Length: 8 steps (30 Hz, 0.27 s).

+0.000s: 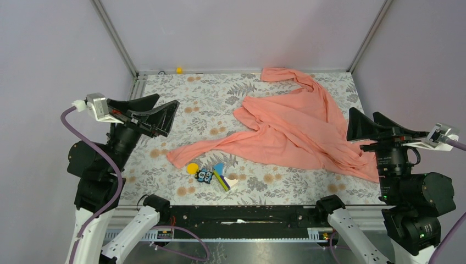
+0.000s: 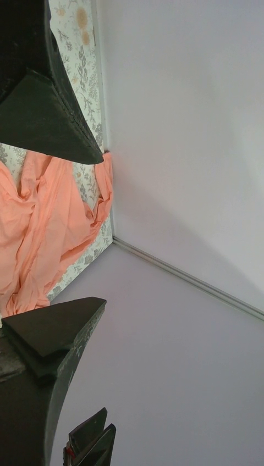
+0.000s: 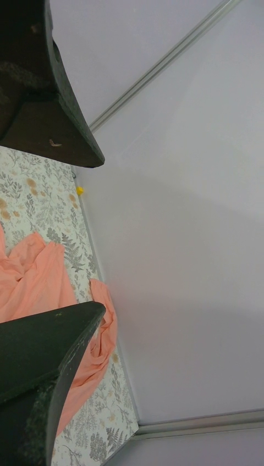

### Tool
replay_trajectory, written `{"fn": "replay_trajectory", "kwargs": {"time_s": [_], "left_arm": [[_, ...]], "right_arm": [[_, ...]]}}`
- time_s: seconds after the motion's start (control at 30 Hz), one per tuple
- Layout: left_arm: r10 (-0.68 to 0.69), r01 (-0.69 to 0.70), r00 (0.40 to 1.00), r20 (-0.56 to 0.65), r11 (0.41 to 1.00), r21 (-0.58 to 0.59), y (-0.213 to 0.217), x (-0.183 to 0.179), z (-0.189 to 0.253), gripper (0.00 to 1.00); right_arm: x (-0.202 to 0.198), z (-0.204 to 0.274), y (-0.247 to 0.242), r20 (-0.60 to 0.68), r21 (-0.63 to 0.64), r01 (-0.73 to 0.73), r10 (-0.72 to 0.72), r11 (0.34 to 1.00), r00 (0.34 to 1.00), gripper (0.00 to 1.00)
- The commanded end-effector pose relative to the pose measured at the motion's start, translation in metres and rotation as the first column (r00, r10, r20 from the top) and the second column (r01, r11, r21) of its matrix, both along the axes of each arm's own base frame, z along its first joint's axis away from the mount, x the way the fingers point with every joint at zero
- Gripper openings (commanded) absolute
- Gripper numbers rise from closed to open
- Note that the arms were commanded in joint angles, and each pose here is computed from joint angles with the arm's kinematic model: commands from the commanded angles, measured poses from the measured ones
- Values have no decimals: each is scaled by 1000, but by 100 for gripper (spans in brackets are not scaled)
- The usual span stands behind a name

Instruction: Zip up the jacket

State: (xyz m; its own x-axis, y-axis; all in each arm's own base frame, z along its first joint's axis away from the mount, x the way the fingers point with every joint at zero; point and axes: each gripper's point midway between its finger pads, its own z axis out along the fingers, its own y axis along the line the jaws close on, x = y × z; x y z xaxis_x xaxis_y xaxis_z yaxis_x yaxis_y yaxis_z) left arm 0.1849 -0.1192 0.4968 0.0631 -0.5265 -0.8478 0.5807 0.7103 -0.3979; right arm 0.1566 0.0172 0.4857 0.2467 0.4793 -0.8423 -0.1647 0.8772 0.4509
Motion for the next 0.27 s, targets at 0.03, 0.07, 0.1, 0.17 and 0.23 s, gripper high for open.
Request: {"fn": "replay_trajectory", "kwargs": {"time_s": [0.03,0.07,0.1,0.17,0.23], "left_arm": [[3,-2,998,57,1000,-16,2,-5,15,99],[3,-2,998,57,1000,-16,2,-5,15,99],[2,-1,998,58,1000,-16,2,-5,14,99],[2,-1,998,57,1000,-17,2,-6,14,99],[2,-1,998,57,1000,-17,2,-6,15,99]], "right_arm": [[-6,14,-5,56,30,15,-17,999,998,98],[-6,14,-5,55,30,15,-17,999,998,98],[-6,14,-5,55,23,13,-15,1000,998,98],[-4,12,-3,48,4,9,-9,1000,999,98],[-4,10,-5,39,6,22,-22,1000,999,98]]}}
